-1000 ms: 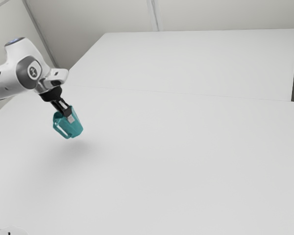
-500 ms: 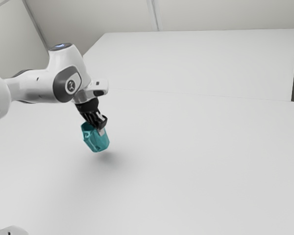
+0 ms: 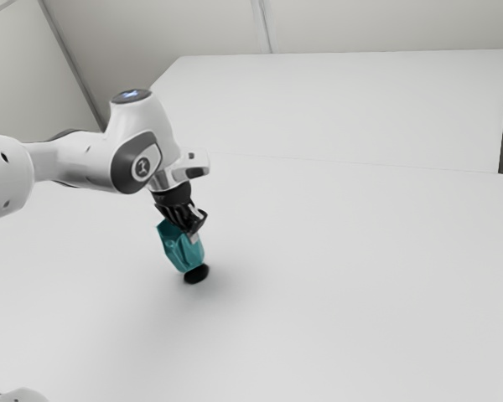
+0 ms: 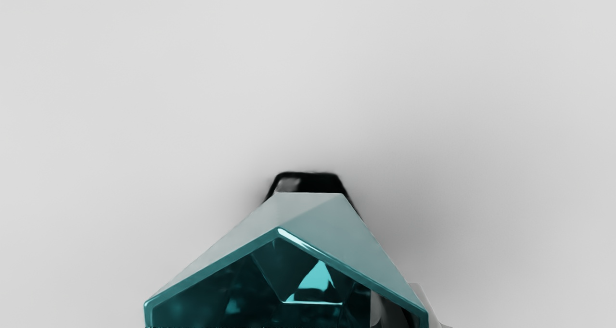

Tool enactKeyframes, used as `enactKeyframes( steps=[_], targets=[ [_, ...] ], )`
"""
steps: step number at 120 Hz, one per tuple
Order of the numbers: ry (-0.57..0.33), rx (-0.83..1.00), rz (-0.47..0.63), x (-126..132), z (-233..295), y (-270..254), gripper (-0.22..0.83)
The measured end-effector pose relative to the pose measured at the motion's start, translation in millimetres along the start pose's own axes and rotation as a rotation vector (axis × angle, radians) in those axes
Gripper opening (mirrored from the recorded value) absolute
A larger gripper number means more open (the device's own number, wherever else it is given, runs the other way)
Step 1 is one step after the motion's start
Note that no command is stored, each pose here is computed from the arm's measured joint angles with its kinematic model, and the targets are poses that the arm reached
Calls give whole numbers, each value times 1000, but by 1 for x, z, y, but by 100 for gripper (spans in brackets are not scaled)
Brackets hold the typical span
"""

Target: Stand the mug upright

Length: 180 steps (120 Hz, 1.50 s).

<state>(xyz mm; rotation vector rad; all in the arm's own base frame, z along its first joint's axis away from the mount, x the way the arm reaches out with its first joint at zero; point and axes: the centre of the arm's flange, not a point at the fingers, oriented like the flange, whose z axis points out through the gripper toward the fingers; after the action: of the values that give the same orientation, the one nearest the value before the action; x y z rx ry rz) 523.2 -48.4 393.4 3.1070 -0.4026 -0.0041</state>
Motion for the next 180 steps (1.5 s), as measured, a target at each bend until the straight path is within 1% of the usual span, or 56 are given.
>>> enactKeyframes(
  steps=[41,91,96,100,107,129,140,157,168,180],
  targets=[
    [12,-15,-24,6,23,-5,-17],
    [0,-27,-32,9,38,2,-17],
    [-2,-28,-36,8,39,2,-16],
    [-3,-29,-38,8,39,2,-13],
    [-4,-29,-41,8,40,2,-6],
    [-1,-19,-44,8,37,7,27],
    [3,8,-48,6,30,7,39],
    [15,57,-49,4,14,15,50],
    [20,96,-48,3,-1,22,54],
    [45,98,-69,11,-30,27,57]
  ],
)
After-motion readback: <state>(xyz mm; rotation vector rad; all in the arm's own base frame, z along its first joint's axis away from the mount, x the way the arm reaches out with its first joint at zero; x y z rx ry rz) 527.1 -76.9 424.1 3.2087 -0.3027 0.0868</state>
